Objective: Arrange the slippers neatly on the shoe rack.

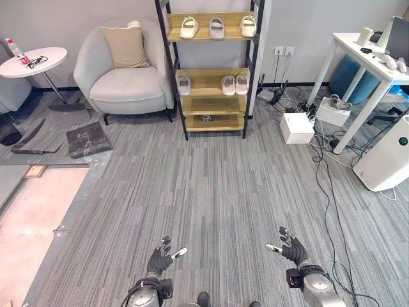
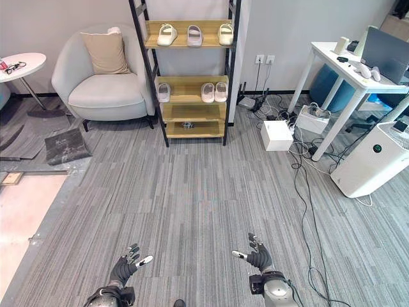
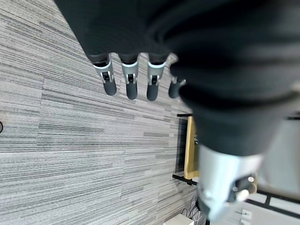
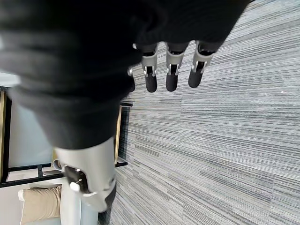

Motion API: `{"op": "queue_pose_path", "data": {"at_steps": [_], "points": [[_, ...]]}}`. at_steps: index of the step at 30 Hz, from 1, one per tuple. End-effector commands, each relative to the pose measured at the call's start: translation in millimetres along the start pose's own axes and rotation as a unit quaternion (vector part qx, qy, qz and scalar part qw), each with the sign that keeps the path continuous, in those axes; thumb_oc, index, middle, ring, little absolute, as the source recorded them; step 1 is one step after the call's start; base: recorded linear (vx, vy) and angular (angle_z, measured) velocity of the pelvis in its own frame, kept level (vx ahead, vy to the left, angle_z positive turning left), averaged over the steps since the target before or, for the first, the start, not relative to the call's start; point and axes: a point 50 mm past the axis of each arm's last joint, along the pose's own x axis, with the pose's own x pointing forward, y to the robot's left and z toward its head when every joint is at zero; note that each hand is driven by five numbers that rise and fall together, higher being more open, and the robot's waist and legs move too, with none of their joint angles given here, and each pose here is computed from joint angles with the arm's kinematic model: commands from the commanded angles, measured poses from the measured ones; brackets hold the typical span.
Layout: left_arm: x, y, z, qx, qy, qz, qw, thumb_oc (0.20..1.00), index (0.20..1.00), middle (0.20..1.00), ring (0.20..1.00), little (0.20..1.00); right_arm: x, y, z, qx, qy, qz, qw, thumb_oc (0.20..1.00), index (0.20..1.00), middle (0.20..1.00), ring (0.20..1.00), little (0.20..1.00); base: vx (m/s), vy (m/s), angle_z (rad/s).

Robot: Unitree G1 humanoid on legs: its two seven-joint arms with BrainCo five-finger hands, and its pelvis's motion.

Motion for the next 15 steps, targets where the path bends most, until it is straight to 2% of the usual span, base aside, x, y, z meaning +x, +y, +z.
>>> {"op": "queue_pose_path", "data": {"at_steps": [1,10,15], "points": [[10,-2,25,-0.003,-0.049,-0.007,0.999,1.000,1.000,1.000,1.000,1.000,6,8,24,-0.010,-0.053,0.019,0.998,1.000,1.000,1.000,1.000,1.000,0.00,0.000,0.00],[11,4,34,0.004,-0.067,0.001,0.998,1.000,1.000,1.000,1.000,1.000,8,8,25,0.000,-0.050,0.019,0.999,1.000,1.000,1.000,1.000,1.000,0.02,0.065,-0.02],[13,9,44,0.019,-0.084,0.003,0.996,1.000,1.000,1.000,1.000,1.000,10,3,32,0.010,-0.064,0.004,0.998,1.000,1.000,1.000,1.000,1.000,0.04,0.154,0.00]]}}
